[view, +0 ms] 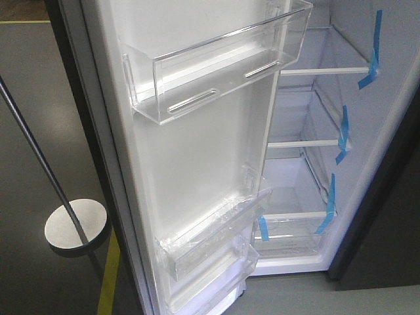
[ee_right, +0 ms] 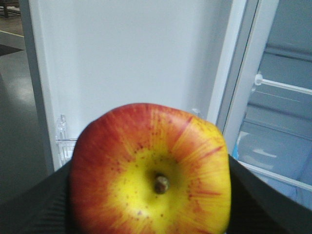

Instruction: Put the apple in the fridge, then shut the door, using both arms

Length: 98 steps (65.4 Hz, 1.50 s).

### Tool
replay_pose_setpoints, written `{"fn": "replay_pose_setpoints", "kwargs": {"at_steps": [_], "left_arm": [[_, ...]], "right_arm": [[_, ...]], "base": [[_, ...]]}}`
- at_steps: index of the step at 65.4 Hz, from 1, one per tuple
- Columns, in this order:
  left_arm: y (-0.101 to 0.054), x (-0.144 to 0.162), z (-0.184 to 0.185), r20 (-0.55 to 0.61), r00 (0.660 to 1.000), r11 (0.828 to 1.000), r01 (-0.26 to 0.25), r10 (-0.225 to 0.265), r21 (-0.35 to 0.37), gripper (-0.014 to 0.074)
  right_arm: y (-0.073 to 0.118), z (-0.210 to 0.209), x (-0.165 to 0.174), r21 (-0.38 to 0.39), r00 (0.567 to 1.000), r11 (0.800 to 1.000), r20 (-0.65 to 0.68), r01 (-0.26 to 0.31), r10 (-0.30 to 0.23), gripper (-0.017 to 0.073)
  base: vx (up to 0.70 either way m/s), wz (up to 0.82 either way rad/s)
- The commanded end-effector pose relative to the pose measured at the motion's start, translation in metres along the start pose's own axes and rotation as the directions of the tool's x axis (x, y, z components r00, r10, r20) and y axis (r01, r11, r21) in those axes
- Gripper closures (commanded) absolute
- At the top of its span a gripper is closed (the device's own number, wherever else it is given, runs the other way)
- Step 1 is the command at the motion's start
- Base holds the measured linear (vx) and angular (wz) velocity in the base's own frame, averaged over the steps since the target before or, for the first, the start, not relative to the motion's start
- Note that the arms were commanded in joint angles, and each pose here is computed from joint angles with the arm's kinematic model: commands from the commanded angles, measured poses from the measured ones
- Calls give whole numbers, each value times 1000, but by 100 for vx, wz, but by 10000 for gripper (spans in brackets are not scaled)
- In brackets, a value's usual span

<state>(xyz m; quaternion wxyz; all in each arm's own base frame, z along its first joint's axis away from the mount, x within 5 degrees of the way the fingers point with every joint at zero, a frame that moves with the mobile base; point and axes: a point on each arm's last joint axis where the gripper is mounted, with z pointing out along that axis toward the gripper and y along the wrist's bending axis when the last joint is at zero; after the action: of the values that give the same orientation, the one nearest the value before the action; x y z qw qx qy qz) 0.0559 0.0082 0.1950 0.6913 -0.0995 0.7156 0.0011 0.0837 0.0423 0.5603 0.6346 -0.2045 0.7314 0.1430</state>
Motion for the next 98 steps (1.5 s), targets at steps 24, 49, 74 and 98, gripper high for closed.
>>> {"fn": "replay_pose_setpoints", "kwargs": {"at_steps": [24,49,74,98], "left_arm": [[-2,-13,-3,100,995,1000,13,-16,21,600],[-2,-13,-3,100,995,1000,13,-16,21,600],[-2,-13,-3,100,995,1000,13,-16,21,600],[-2,-13,-3,100,995,1000,13,-16,21,600]], "right_arm": [[-65,133,-11,-293,968,949,178,-120,177,335],[-70,237,-11,-426,981,903,148,-49,123,330],[-85,293,31,-355,996,931,-15,-83,83,288],[-86,297,36,-359,997,930,-45,-80,68,-31]], "base": [[0,0],[0,0],[0,0],[0,0]]}}
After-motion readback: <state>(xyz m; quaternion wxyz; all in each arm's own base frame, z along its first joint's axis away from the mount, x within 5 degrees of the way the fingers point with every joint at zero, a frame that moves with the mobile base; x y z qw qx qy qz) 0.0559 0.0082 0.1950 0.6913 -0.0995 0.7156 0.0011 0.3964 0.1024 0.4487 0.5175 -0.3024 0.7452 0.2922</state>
